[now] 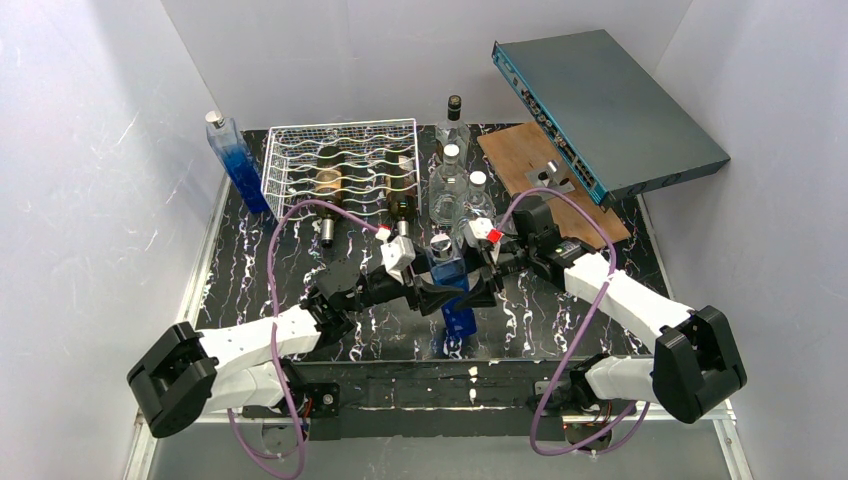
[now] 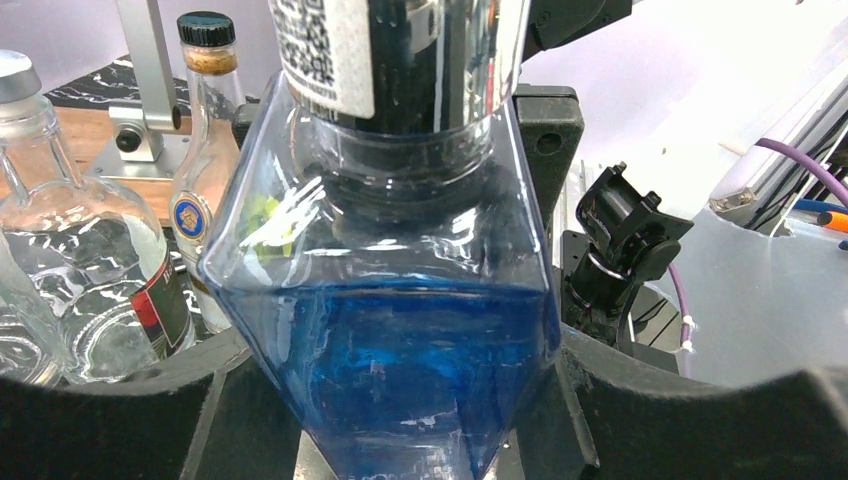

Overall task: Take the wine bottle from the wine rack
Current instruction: Place the wine bottle at the center of the board.

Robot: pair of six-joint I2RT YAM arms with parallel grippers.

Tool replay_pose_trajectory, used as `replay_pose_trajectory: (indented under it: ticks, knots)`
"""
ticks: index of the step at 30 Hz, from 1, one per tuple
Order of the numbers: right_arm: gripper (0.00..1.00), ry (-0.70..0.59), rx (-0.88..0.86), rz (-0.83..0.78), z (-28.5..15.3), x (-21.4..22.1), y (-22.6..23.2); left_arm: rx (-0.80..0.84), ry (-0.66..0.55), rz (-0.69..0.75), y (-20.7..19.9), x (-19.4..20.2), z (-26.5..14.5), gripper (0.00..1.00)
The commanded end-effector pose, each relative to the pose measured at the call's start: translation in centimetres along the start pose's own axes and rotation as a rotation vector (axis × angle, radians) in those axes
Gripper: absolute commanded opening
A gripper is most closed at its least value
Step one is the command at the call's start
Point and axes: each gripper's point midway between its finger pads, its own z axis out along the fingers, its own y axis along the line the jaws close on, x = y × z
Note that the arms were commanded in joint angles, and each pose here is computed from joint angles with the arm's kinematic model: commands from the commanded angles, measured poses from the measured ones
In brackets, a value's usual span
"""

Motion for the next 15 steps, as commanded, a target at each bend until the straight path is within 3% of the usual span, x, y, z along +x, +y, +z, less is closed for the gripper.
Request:
replay_pose_trajectory:
  ticks: [1,4,7,10,15]
  knots:
    - [0.48,-0.064,-0.030,-0.105,-0.2,-2.7,0.4,0.030,-0.100,0.031,-1.2,-4.3,0.0,0.00]
    - [0.76,-0.050,-0.007,-0.094,-0.2,-2.5,0.1,0.028,-0.089,0.026,-1.3,-4.5,-0.2,0.00]
    - [0.91,-0.041,0.009,-0.088,-0.3,-2.4,-0.1,0.025,-0.079,0.032,-1.5,-4.7,-0.6,0.00]
    - [0.98,-0.040,0.013,-0.085,-0.4,-2.4,-0.1,0.017,-0.066,0.038,-1.6,-4.8,-1.1,0.00]
    - [0.98,-0.044,0.007,-0.086,-0.6,-2.3,0.1,-0.008,-0.056,0.064,-1.7,-5.6,-2.4,0.00]
